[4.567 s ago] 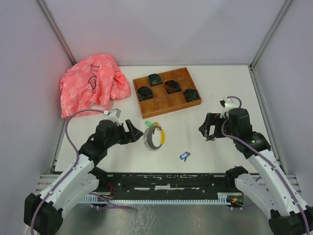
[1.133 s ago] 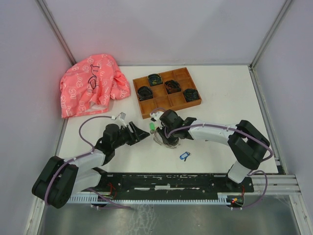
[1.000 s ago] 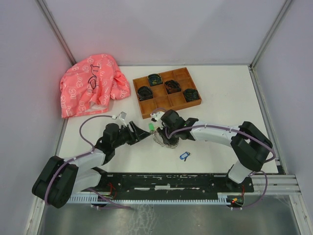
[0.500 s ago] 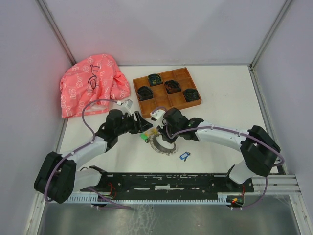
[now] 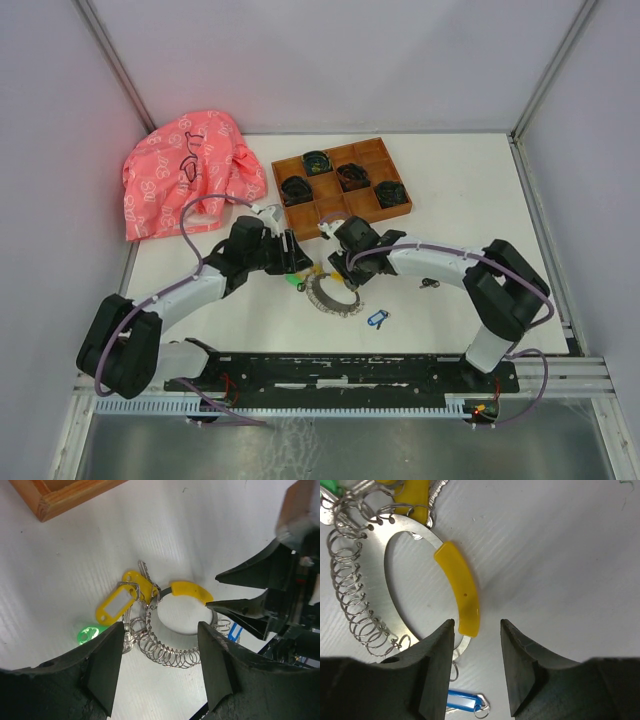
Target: Put the keys on the keyring
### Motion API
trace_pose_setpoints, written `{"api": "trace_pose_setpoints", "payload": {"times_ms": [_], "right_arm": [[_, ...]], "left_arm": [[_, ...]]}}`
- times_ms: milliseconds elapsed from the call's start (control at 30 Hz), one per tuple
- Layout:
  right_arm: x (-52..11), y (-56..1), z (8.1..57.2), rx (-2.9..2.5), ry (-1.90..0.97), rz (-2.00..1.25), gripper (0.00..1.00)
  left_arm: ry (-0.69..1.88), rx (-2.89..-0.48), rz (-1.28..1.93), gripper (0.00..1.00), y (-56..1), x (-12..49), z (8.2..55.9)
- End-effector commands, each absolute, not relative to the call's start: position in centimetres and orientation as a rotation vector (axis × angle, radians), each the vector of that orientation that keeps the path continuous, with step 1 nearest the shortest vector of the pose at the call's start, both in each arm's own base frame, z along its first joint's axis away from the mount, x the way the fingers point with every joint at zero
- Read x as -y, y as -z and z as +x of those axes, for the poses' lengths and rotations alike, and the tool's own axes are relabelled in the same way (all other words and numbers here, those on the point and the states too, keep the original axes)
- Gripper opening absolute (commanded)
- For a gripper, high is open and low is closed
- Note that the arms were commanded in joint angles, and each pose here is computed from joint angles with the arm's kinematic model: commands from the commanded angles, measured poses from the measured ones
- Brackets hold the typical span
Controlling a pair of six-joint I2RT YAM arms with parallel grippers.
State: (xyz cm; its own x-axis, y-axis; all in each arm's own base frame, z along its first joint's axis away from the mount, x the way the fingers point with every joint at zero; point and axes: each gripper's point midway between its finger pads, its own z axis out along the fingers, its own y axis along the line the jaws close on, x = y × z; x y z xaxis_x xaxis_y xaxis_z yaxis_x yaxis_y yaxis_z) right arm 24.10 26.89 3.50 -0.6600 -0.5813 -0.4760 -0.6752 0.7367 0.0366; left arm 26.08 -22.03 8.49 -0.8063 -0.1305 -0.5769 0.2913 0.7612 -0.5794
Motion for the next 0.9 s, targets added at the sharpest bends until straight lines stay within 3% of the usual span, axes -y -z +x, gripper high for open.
{"api": "trace_pose_setpoints", "payload": {"times_ms": [0, 267, 433, 567, 867], "right_arm": [[-28.1, -3.6, 25.0, -2.520, -0.309, -0.938, 0.50], [-27.9, -2.0, 24.4, -2.601, -0.277, -0.975, 0.45], [-27.2, -1.8, 24.8, -2.609, -0.205, -1.007, 0.31], [-27.6, -3.3, 25.3, -2.562, -0.222, -1.018, 0.19], [-28.3, -7.7, 26.7, -2.381, -0.240, -1.126, 0.12]], "left_arm": [[0.844, -2.276, 0.148, 0.67, -10.0, 21.3, 26.7], [0.854, -2.282, 0.150, 0.69, -9.7, 21.4, 26.6], [0.927, -2.270, 0.176, 0.69, -9.9, 22.3, 26.2], [0.978, -2.276, 0.201, 0.69, -9.9, 23.0, 25.9], [1.022, -2.215, 0.318, 0.70, -10.6, 24.1, 26.6]]}}
